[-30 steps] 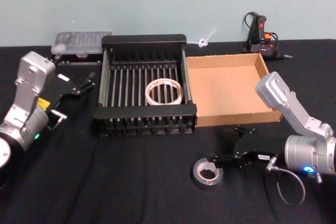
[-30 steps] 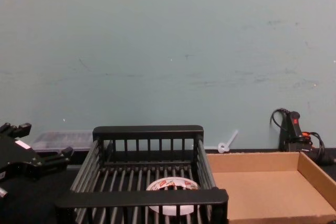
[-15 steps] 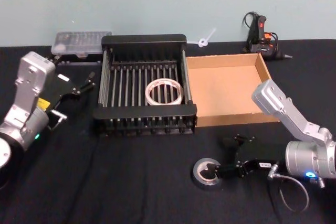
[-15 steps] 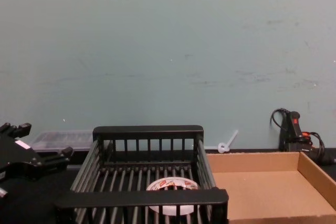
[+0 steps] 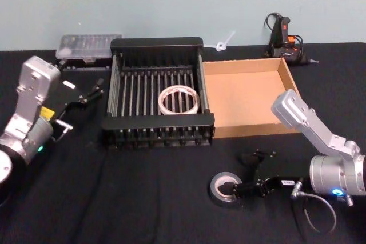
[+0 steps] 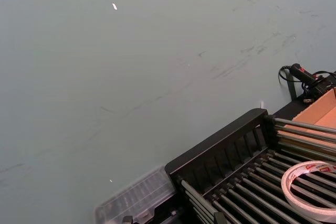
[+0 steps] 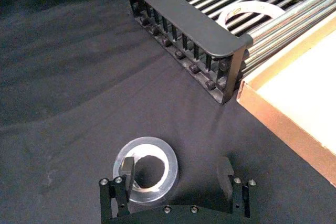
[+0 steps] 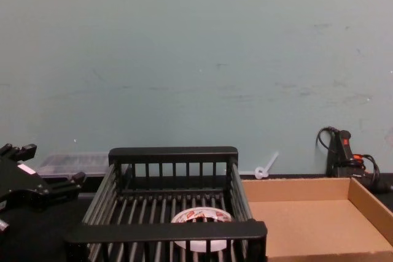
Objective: Pick up the white tape and place it into the black box , Pick up the silver tape and place it into the brown box.
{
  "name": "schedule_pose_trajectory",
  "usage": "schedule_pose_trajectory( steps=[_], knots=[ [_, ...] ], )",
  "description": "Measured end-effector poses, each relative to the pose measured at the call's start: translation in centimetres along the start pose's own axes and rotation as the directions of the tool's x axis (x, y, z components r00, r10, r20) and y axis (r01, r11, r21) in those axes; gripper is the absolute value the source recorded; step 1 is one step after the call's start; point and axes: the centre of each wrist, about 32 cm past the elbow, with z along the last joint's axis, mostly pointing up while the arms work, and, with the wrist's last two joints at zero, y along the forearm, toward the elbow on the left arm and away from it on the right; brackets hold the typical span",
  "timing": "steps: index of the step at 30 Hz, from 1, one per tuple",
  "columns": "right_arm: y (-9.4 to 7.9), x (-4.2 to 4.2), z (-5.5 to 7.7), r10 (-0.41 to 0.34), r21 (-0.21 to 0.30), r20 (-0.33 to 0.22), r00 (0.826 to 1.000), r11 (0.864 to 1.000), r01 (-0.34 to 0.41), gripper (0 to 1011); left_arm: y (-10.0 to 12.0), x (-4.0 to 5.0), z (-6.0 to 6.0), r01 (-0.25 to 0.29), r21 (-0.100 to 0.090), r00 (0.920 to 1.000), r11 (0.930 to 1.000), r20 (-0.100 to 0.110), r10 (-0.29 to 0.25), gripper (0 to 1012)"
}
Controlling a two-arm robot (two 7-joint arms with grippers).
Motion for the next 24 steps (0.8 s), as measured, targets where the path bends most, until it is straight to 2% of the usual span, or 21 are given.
schedule_pose_trajectory(
  steps=[24],
  knots=[
    [0.75,0.5,-0.31,0.009,-0.029,-0.007,1.0,1.0,-0.009,1002,0.0,0.0,0.0,0.0,0.0,1.0,1.0,0.0,0.0,1002]
  ],
)
